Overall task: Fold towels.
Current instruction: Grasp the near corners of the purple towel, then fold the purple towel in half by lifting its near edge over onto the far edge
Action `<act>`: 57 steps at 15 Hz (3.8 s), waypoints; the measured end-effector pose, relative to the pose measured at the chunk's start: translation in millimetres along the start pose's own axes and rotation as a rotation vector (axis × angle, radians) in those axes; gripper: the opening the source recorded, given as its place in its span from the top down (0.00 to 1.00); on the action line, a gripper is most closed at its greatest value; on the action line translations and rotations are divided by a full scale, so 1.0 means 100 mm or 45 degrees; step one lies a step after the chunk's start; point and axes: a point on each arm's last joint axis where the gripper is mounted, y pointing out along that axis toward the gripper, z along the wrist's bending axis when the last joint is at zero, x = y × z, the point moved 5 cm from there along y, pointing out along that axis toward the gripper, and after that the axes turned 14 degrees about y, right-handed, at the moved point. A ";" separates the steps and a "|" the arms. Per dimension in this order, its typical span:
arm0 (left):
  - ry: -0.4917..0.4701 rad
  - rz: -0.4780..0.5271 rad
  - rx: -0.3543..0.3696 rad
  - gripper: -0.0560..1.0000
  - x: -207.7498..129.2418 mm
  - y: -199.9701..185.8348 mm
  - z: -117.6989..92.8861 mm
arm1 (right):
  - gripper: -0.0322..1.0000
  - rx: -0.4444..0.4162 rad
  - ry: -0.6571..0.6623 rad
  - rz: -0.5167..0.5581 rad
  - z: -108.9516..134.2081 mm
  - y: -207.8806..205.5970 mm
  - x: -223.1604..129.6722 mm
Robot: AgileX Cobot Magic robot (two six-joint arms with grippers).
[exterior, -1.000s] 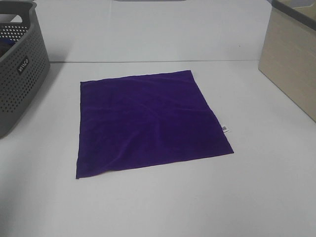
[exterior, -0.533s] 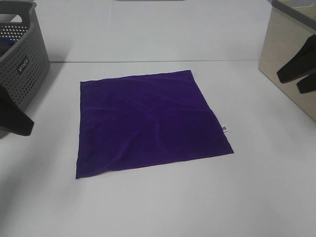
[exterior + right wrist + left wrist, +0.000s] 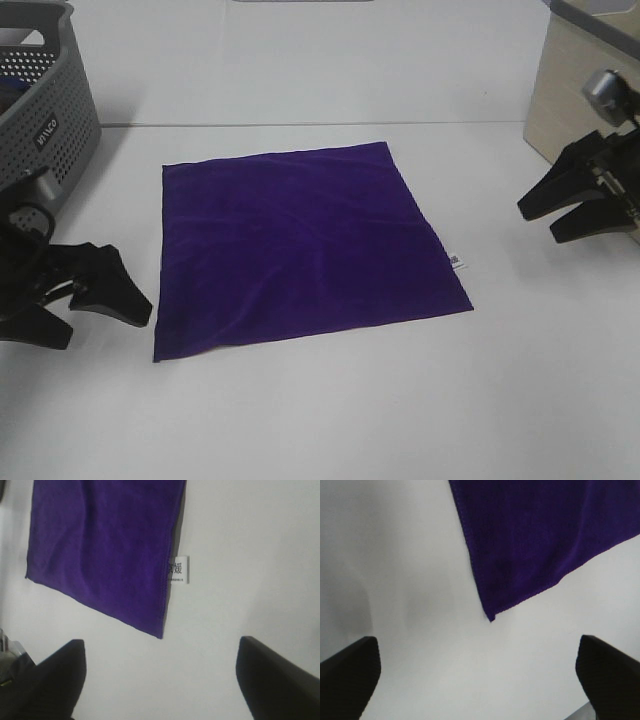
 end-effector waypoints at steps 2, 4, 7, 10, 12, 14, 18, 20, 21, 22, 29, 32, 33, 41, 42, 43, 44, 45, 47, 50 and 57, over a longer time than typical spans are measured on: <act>0.007 -0.018 0.008 0.01 0.03 0.10 0.01 | 0.19 -0.057 0.014 0.049 -0.03 0.22 0.00; -0.006 -0.019 0.025 0.01 0.03 0.18 0.07 | 0.19 -0.106 0.031 0.094 -0.10 0.38 -0.01; -0.012 -0.018 0.014 0.01 0.03 0.23 0.08 | 0.17 -0.122 0.060 0.101 -0.14 0.44 -0.01; -0.022 -0.030 0.001 0.01 0.05 0.26 0.09 | 0.13 -0.206 -0.015 0.111 0.05 0.68 0.01; -0.020 -0.031 0.001 0.01 0.05 0.26 0.09 | 0.13 -0.217 -0.028 0.081 0.10 0.71 0.05; -0.024 -0.032 0.000 0.01 0.05 0.26 0.09 | 0.13 -0.216 -0.019 0.056 0.10 0.72 0.08; -0.029 -0.034 0.000 0.01 0.06 0.26 0.09 | 0.13 -0.220 -0.017 0.048 0.10 0.72 0.09; -0.036 -0.026 -0.002 0.01 0.05 0.29 0.10 | 0.13 -0.220 -0.018 0.047 0.10 0.72 0.09; -0.045 -0.017 -0.011 0.01 0.04 0.31 0.10 | 0.13 -0.220 -0.018 0.047 0.10 0.72 0.09; -0.058 -0.015 -0.022 0.01 0.05 0.33 0.10 | 0.13 -0.221 -0.018 0.046 0.10 0.72 0.09; 0.012 0.020 -0.101 0.07 0.40 0.69 -0.26 | 0.19 -0.128 0.010 0.098 0.34 1.14 0.05; 0.057 0.043 -0.128 0.10 0.53 0.82 -0.41 | 0.23 -0.096 -0.029 0.187 0.58 1.45 -0.06; 0.088 0.055 -0.131 0.10 0.56 0.86 -0.45 | 0.26 -0.090 -0.037 0.214 0.66 1.54 -0.08; 0.086 0.088 -0.116 0.85 0.60 1.05 -0.38 | 0.86 -0.223 -0.080 0.252 0.66 1.67 -0.10; 0.085 0.090 -0.116 0.93 0.59 1.05 -0.38 | 0.94 -0.221 -0.071 0.256 0.66 1.67 -0.10; 0.083 0.088 -0.114 0.94 0.60 1.05 -0.37 | 0.94 -0.220 -0.070 0.261 0.66 1.67 -0.11; 0.083 0.089 -0.114 0.94 0.59 1.05 -0.37 | 0.94 -0.215 -0.069 0.270 0.67 1.66 -0.12; 0.089 0.093 -0.116 0.94 0.59 1.05 -0.38 | 0.94 -0.208 -0.073 0.277 0.70 1.64 -0.12; 0.222 0.123 -0.079 0.95 0.56 0.92 -0.40 | 0.94 -0.254 -0.146 0.281 0.74 1.52 -0.15; 0.308 0.095 -0.009 0.95 0.61 0.69 -0.46 | 0.94 -0.256 -0.235 0.192 1.02 1.24 -0.09; 0.318 -0.278 0.175 0.95 1.19 -0.01 -0.40 | 0.94 -0.174 -0.363 -0.084 1.67 0.86 0.59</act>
